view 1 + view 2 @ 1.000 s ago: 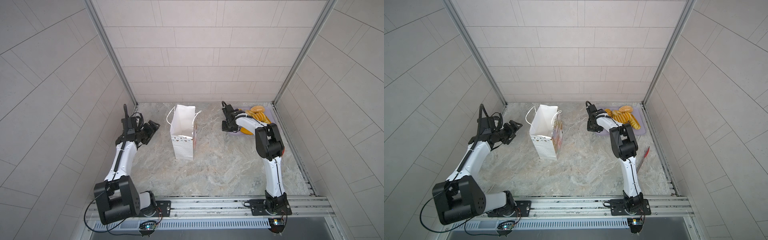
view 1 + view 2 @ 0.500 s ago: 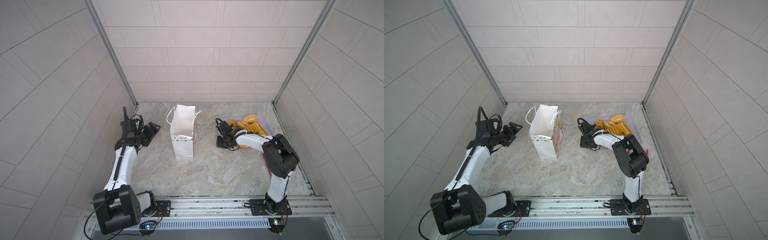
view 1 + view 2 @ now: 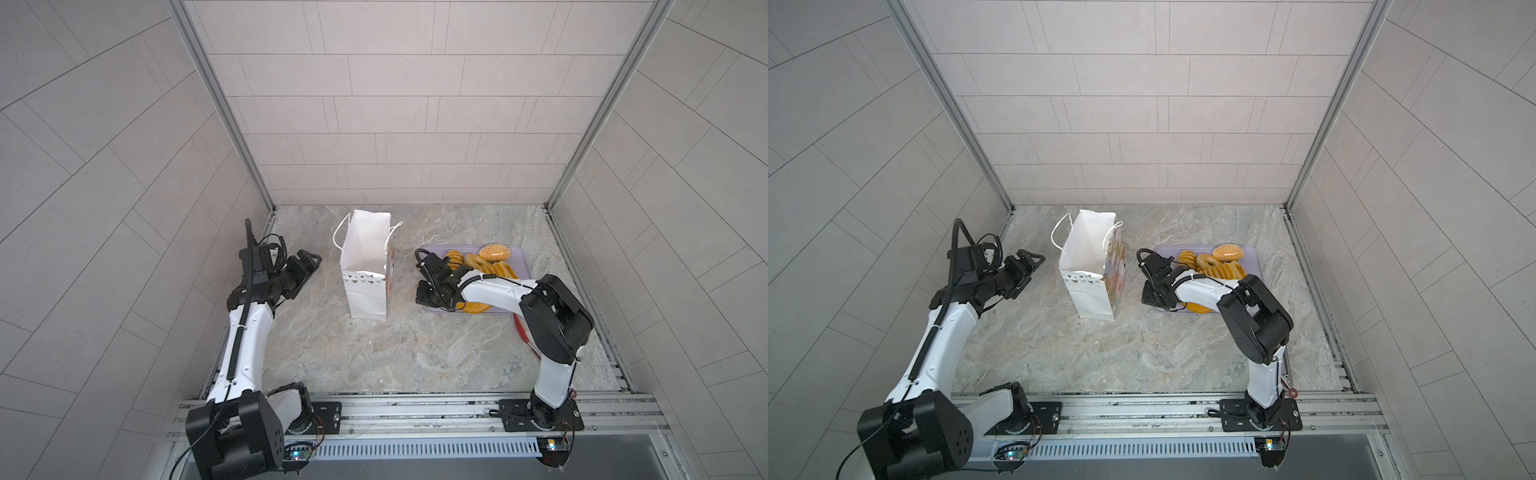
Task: Place the fake bread into the paper bag
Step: 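Grip the tray rim with the right gripper and drag it toward the bag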
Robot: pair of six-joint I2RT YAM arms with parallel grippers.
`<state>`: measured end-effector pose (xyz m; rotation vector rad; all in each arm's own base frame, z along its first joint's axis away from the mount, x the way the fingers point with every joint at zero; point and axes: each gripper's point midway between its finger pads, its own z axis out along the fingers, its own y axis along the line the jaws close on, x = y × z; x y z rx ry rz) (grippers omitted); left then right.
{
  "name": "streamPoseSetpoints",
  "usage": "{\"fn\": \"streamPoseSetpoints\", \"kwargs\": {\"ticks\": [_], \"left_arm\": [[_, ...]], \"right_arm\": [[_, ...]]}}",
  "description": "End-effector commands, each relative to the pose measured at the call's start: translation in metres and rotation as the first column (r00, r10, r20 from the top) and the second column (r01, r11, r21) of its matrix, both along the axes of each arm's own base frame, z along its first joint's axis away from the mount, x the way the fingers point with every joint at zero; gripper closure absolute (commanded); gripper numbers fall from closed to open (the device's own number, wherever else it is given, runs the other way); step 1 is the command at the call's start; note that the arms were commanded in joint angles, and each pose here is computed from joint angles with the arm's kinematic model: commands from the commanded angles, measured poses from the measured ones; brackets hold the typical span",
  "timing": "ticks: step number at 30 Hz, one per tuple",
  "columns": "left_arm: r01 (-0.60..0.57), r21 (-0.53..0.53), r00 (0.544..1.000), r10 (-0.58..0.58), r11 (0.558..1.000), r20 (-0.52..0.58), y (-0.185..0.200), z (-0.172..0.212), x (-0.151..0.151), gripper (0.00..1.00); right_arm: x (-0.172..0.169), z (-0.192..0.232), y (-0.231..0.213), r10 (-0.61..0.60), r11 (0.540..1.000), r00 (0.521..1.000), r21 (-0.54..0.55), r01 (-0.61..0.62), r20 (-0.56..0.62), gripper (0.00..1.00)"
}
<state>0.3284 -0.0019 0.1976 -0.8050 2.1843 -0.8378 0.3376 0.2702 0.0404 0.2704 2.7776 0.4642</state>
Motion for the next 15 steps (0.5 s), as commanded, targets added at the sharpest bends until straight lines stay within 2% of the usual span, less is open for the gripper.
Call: {"fn": "streamPoseSetpoints", "kwargs": {"ticks": [1,10,15], "left_arm": [[-0.01,0.015,1.0,0.01,1.0,0.01,0.004,0.001,-0.003,0.12],[-0.011,0.013,1.0,0.011,1.0,0.003,0.006,-0.001,0.0,0.12],[-0.014,0.016,1.0,0.014,1.0,0.006,0.007,0.001,0.0,0.1]], "right_arm": [[0.008,0.007,0.015,-0.036,0.998,0.999,0.059,0.036,-0.004,1.0],[0.022,0.012,0.033,0.056,0.997,0.998,0.051,-0.057,0.007,0.91],[0.026,0.036,0.031,0.104,0.994,0.992,0.026,-0.106,0.071,0.61]]}}
